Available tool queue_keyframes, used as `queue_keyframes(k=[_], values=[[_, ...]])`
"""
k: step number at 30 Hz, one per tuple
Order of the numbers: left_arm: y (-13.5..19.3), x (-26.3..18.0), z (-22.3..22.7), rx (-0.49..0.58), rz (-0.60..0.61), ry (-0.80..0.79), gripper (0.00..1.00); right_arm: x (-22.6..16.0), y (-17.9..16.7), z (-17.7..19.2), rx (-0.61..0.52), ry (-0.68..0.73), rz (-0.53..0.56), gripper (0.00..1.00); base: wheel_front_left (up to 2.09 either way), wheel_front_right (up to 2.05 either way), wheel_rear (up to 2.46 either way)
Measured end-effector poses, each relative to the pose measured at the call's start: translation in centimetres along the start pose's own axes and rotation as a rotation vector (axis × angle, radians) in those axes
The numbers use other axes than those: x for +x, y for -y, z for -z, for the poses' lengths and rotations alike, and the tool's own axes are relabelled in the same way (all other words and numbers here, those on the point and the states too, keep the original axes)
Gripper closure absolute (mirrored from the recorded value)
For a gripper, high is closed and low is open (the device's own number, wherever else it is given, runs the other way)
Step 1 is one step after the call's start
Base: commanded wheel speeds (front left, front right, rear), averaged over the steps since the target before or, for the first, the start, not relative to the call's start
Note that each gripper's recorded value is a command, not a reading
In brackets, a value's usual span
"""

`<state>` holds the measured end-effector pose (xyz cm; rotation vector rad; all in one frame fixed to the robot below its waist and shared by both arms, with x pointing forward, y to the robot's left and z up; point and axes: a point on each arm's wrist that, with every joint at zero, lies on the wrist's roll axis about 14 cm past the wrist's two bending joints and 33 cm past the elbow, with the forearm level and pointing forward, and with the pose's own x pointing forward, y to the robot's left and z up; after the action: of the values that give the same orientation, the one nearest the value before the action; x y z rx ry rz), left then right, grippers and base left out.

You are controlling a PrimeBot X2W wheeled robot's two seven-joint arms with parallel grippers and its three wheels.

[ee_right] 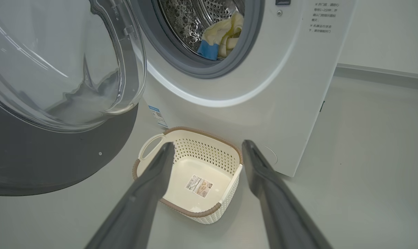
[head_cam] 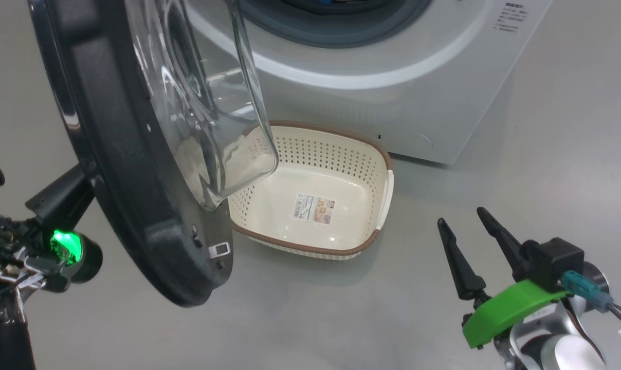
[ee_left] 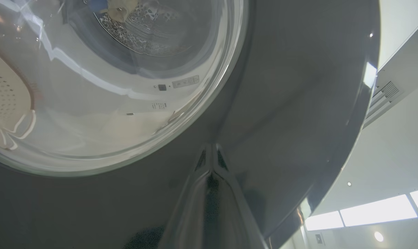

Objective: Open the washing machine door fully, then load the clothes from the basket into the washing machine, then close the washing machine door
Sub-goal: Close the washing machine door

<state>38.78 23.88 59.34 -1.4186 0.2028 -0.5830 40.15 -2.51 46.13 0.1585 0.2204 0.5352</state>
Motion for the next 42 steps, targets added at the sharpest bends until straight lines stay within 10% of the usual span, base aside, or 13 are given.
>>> queue_keyframes(k=[42], values=[[-5.4, 22.5, 10.5, -0.183, 0.133, -0.309, 1.00, -10.1, 12.9, 1.1, 0.070, 0.071, 0.518, 0.00, 0.00, 0.00, 0.00]])
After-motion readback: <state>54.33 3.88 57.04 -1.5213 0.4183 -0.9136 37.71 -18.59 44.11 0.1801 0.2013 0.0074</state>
